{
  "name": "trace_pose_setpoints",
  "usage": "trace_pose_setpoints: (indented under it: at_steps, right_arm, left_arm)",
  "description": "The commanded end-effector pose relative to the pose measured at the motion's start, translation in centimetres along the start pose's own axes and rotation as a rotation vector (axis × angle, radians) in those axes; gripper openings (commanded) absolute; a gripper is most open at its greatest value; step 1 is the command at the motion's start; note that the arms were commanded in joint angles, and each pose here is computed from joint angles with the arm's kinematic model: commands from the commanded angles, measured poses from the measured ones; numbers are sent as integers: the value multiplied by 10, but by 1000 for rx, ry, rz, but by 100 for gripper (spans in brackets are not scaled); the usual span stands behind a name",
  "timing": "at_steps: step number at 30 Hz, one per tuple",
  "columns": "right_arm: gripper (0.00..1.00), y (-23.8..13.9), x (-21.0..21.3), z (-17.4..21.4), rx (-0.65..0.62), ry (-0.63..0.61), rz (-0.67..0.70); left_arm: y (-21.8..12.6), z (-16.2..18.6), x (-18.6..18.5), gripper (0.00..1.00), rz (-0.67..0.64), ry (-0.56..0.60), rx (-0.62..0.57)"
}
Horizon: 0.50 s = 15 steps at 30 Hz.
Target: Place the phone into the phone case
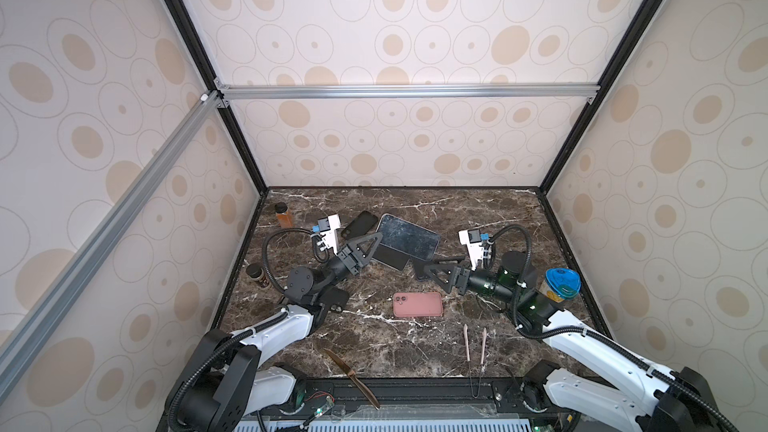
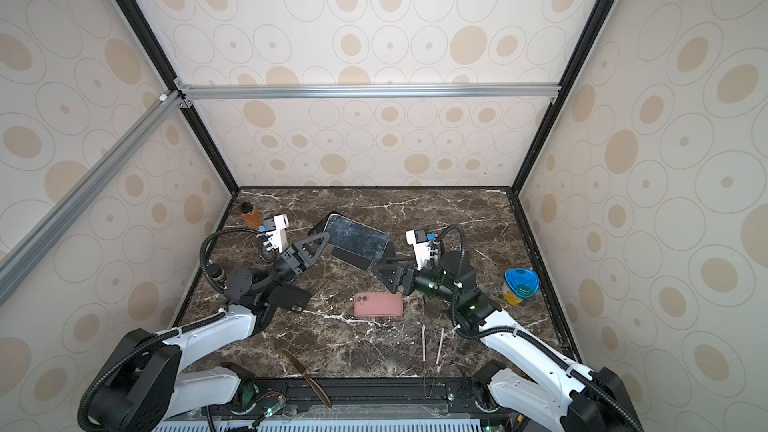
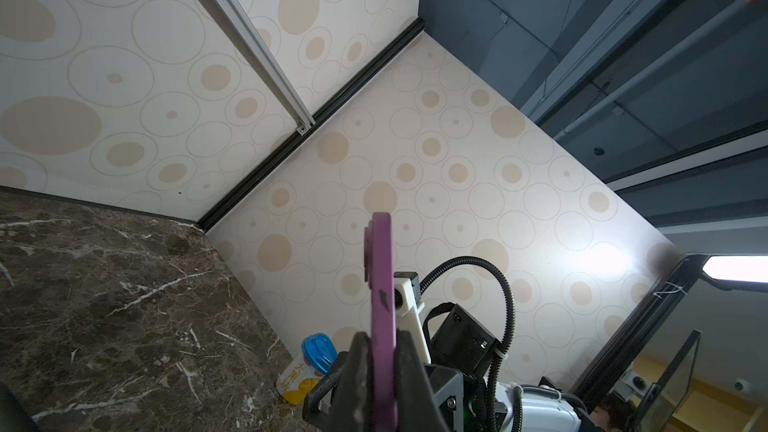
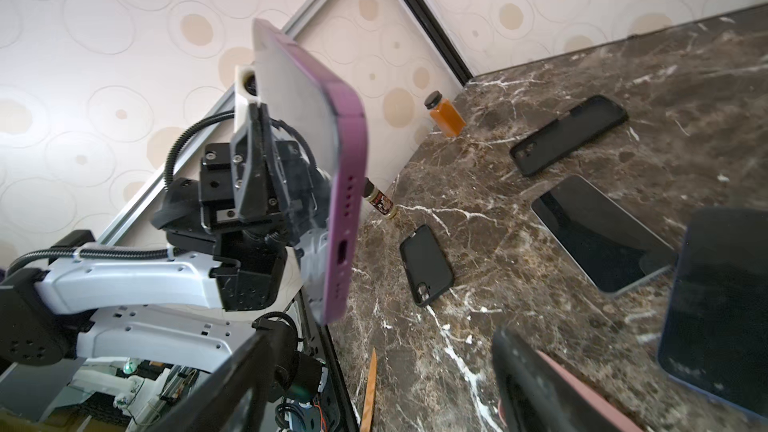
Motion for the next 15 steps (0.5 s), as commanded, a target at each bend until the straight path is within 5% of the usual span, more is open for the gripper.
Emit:
trace_pose_setpoints:
  at_steps: [1, 8, 15]
  right_arm:
    - [78, 0, 21, -17, -58, -26, -121]
    - [71, 6, 25, -30, -106, -36, -156]
    - [51, 15, 33, -43, -128, -35, -221]
  left_arm:
    - [-3, -16, -32, 0, 157, 23, -72]
    - [-4, -17, -35, 0, 170, 24, -75]
    - [-5, -17, -35, 0, 169, 26, -80]
Point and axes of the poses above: each gripper's point midway between its finger pads, its own y axis out along the fingers, its own x axis along the line the jaws close on, z = x × y, the point moved 5 cm from there along -y, back along the fingers, and after that the axes turned 1 degree about y, right-handed, at the moved point
